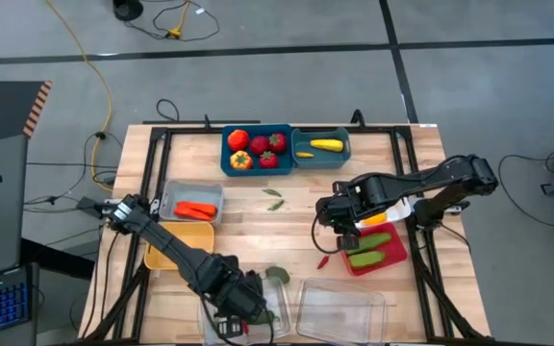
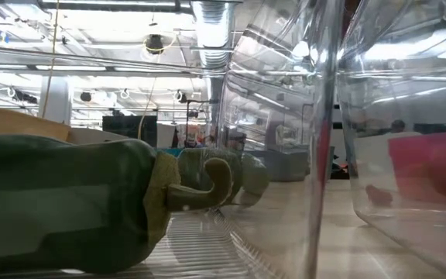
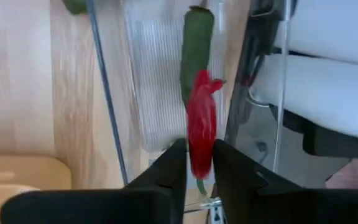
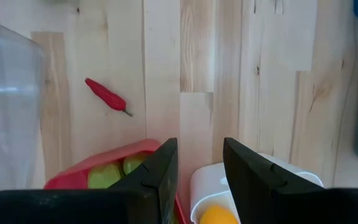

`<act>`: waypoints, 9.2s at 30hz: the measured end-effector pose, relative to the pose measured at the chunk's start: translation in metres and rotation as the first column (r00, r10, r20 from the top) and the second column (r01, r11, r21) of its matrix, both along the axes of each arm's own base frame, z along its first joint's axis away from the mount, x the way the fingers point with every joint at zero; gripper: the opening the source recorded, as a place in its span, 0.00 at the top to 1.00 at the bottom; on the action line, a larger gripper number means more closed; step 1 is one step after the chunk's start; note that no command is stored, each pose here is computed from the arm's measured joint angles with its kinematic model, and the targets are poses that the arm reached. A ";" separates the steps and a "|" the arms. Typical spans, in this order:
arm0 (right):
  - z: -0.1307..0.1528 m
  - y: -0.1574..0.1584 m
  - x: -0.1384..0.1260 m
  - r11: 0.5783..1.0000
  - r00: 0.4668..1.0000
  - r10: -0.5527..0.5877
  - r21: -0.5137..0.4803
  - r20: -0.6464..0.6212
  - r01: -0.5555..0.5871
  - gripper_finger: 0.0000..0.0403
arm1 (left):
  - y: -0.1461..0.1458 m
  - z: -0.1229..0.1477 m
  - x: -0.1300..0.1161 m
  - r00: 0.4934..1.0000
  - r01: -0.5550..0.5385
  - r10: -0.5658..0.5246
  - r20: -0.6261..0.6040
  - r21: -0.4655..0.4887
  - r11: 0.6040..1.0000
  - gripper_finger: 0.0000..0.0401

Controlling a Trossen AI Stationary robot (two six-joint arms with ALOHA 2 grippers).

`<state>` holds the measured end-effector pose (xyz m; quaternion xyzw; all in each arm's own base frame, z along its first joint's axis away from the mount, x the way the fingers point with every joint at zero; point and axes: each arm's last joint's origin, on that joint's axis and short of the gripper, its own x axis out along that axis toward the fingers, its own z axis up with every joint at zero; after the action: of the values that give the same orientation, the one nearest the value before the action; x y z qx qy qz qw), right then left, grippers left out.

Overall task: Sort produce into baskets
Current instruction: Put the red chili pepper into the left transparent bin, then put the green chili pepper into the left transparent bin

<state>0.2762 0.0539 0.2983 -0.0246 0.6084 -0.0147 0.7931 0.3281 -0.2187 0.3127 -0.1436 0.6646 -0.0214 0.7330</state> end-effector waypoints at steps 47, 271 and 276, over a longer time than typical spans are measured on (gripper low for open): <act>-0.058 0.034 0.024 0.950 0.951 0.309 0.053 -0.017 -0.308 0.34 | 0.008 0.014 -0.021 0.969 0.178 -0.230 0.093 0.381 0.907 0.58; 0.020 0.052 -0.061 0.995 0.869 0.082 0.006 0.487 -0.097 0.72 | 0.324 -0.170 0.112 0.939 0.342 -0.313 -0.146 0.280 0.897 0.88; 0.020 0.052 -0.061 0.995 0.869 0.082 0.006 0.488 -0.097 0.72 | 0.324 -0.161 0.113 0.940 0.339 -0.321 -0.113 0.234 0.911 0.94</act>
<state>0.2157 0.1059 0.3183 -0.0361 0.3877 0.0254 0.9207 0.4411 0.1051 0.1516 0.0636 0.7026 -0.0557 0.7065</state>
